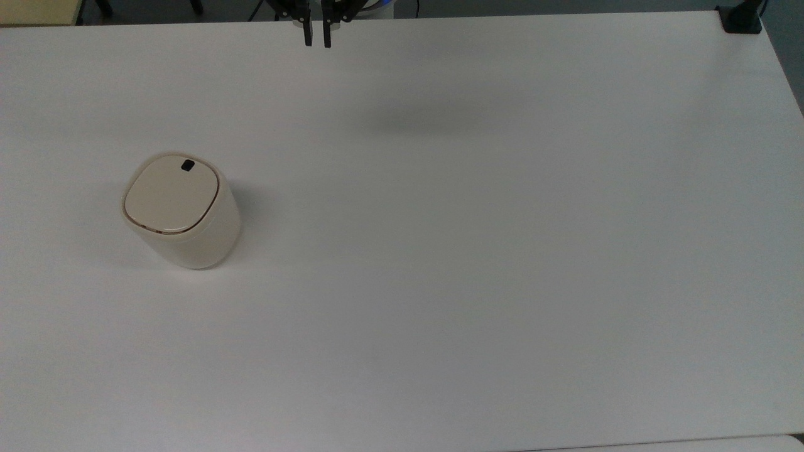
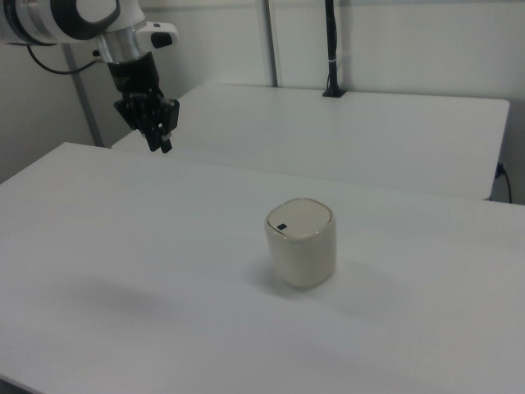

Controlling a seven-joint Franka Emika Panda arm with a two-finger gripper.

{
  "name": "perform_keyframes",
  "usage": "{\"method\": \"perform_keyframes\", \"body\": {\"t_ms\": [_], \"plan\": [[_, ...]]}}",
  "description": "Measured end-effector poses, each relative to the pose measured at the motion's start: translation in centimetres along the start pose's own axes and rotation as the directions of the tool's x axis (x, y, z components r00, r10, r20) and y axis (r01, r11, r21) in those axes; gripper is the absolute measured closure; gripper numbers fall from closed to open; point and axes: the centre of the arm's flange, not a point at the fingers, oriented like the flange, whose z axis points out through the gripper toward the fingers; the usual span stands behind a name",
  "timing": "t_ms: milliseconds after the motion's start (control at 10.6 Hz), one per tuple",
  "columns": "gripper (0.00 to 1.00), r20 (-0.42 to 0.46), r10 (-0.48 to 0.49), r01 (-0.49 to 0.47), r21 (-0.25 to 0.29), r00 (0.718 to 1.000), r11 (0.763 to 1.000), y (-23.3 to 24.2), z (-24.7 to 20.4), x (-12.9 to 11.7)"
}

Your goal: Close the trash bin

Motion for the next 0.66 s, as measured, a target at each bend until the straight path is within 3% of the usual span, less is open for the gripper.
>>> {"method": "perform_keyframes", "body": {"t_ms": [473,662], "plan": [[0.03,0.029,0.0,0.0,-0.002,1.0,1.0,0.2,1.4,-0.1],[0.0,0.028,0.007,-0.007,-0.002,1.0,1.0,0.6,1.4,-0.1]]}}
